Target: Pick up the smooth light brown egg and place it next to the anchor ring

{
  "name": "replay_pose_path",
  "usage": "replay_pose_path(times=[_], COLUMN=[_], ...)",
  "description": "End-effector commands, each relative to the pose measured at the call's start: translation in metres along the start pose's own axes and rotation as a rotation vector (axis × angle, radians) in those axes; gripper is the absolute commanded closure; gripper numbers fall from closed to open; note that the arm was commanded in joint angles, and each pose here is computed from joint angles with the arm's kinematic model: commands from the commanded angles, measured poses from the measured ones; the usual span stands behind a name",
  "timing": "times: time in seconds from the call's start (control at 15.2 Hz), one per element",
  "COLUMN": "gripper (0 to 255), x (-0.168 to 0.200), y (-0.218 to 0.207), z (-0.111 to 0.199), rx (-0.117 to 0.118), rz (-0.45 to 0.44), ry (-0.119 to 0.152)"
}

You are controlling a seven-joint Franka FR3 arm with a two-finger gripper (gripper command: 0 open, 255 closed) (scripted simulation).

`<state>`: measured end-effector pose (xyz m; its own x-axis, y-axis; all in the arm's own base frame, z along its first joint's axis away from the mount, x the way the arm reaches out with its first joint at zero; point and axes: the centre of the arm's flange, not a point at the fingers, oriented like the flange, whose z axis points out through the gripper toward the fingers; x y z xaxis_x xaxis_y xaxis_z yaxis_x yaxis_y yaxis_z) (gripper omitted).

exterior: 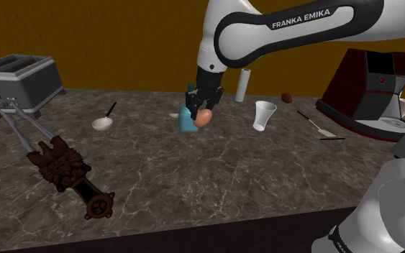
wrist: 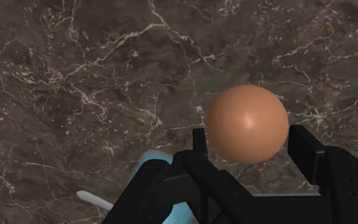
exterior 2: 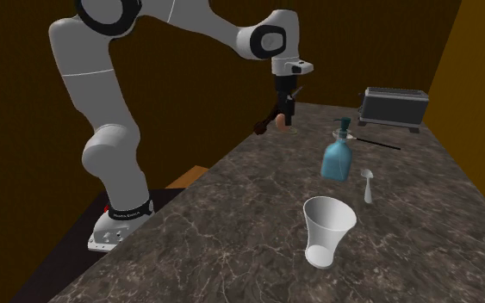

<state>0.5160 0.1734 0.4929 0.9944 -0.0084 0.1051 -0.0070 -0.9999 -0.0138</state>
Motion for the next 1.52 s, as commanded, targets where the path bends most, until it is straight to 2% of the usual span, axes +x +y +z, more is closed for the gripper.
replay_pose_path(times=[0.0, 1.12, 1.45], gripper=[255, 255, 255], x=[0.004, 0.042, 0.039], y=[-0.029, -0.249, -0.249], z=[-0.001, 0.006, 0.032], rx=[0.0, 0.0, 0.0], rz=[0.001, 0.001, 0.001], ry=[0.0, 0.0, 0.0])
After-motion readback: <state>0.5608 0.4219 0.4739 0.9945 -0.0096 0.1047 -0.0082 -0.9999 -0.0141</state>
